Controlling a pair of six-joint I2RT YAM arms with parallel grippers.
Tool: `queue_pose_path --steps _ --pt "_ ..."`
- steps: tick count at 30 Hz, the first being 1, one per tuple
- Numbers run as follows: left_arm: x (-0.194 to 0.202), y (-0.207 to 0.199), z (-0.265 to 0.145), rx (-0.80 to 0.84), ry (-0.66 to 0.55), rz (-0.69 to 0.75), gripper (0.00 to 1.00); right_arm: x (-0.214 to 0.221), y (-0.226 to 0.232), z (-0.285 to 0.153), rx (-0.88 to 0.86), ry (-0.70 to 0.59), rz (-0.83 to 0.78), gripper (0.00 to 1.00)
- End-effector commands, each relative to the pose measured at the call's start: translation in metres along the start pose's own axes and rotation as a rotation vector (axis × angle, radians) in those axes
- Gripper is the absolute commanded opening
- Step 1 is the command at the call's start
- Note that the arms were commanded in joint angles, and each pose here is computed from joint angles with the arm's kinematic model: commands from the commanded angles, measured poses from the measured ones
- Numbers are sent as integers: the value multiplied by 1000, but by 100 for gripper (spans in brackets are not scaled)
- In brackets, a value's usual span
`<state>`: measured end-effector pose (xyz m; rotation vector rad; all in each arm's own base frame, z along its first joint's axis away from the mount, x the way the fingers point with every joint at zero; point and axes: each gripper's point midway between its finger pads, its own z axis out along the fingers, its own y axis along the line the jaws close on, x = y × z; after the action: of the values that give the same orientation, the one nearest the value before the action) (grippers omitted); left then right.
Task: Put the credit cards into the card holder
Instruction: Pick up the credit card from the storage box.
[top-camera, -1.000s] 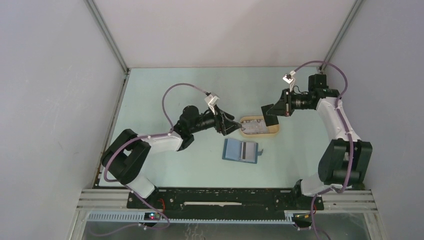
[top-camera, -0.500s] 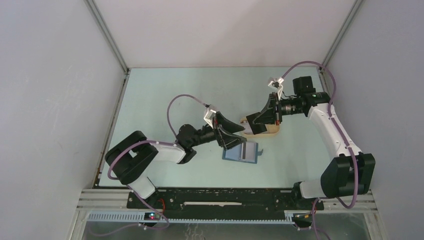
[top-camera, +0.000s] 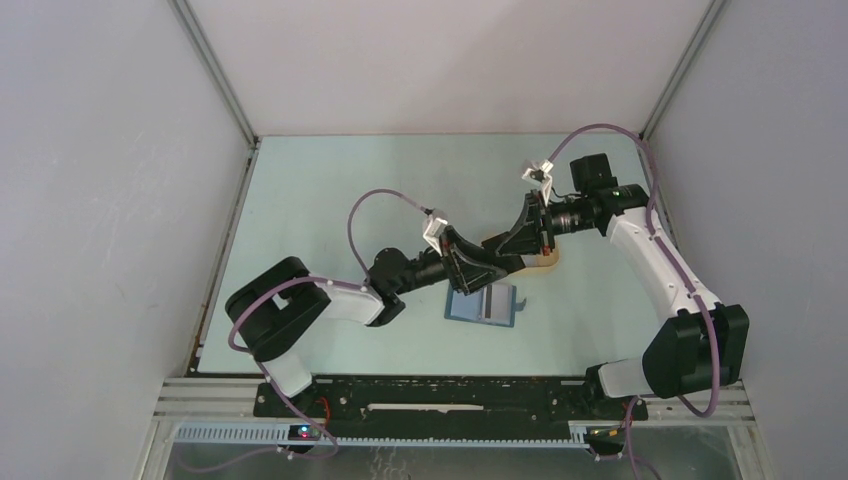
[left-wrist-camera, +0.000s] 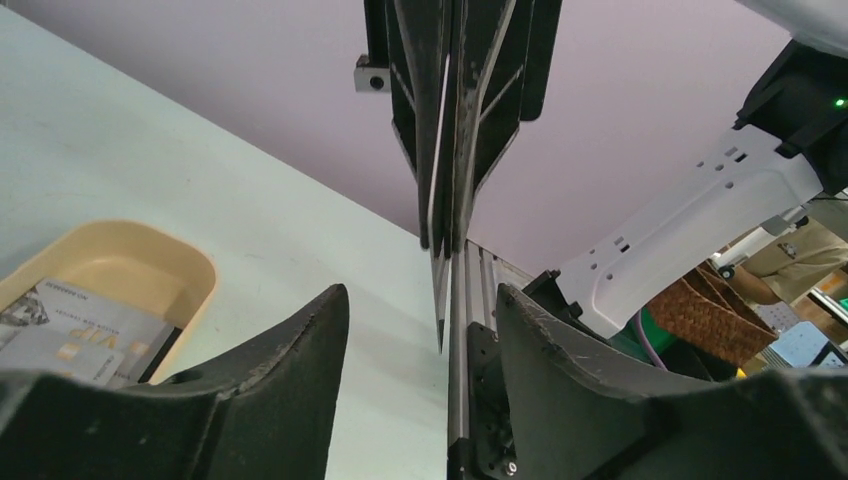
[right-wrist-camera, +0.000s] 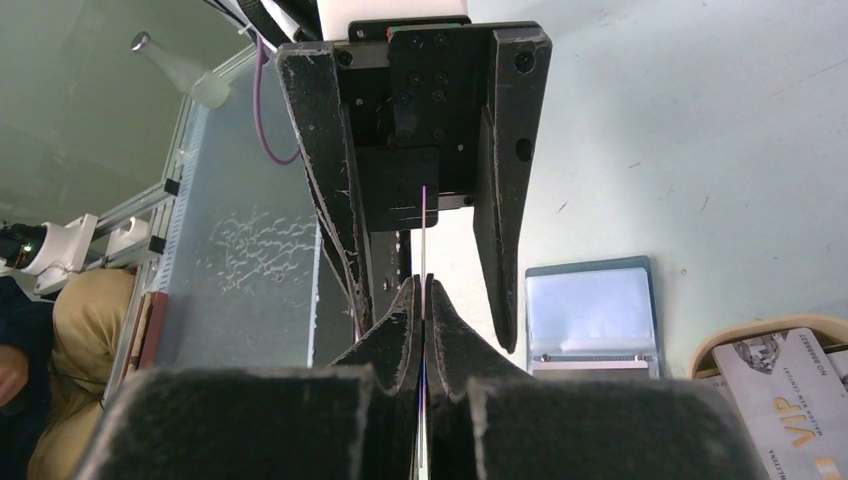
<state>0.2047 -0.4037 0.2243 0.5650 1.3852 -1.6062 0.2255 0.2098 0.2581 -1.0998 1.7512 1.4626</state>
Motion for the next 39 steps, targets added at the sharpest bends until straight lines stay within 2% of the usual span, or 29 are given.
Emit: queue_pose_path --steps 1,5,7,9,11,12,15,19,22,29,39 --pt "-16 -6 14 21 -52 43 58 -3 9 2 -16 -4 -32 2" --pt "-16 -7 16 29 -50 32 48 -3 9 2 -17 -3 -35 3" --pt "-14 -6 17 31 -45 26 38 -3 10 2 -17 -4 -34 3" --pt "-14 -7 18 37 -40 25 22 -3 9 2 -16 -3 -30 5" --pt "-11 -7 17 36 -34 23 2 -2 9 2 -14 -1 -30 6" --pt "-11 -6 17 34 -33 22 0 -2 8 2 -13 0 -28 8" --pt "-10 -4 14 22 -37 23 0 -2 7 2 -5 4 -26 15" --pt "-9 -4 9 12 -41 24 0 -3 6 0 31 11 -14 45" --pt "-7 -3 5 4 -37 20 0 -8 8 -7 49 -11 -18 56" --pt "0 -7 1 20 -18 -25 0 -21 10 -26 62 -85 2 56" --pt "9 -13 1 61 27 -44 0 -16 3 -18 59 -59 38 52"
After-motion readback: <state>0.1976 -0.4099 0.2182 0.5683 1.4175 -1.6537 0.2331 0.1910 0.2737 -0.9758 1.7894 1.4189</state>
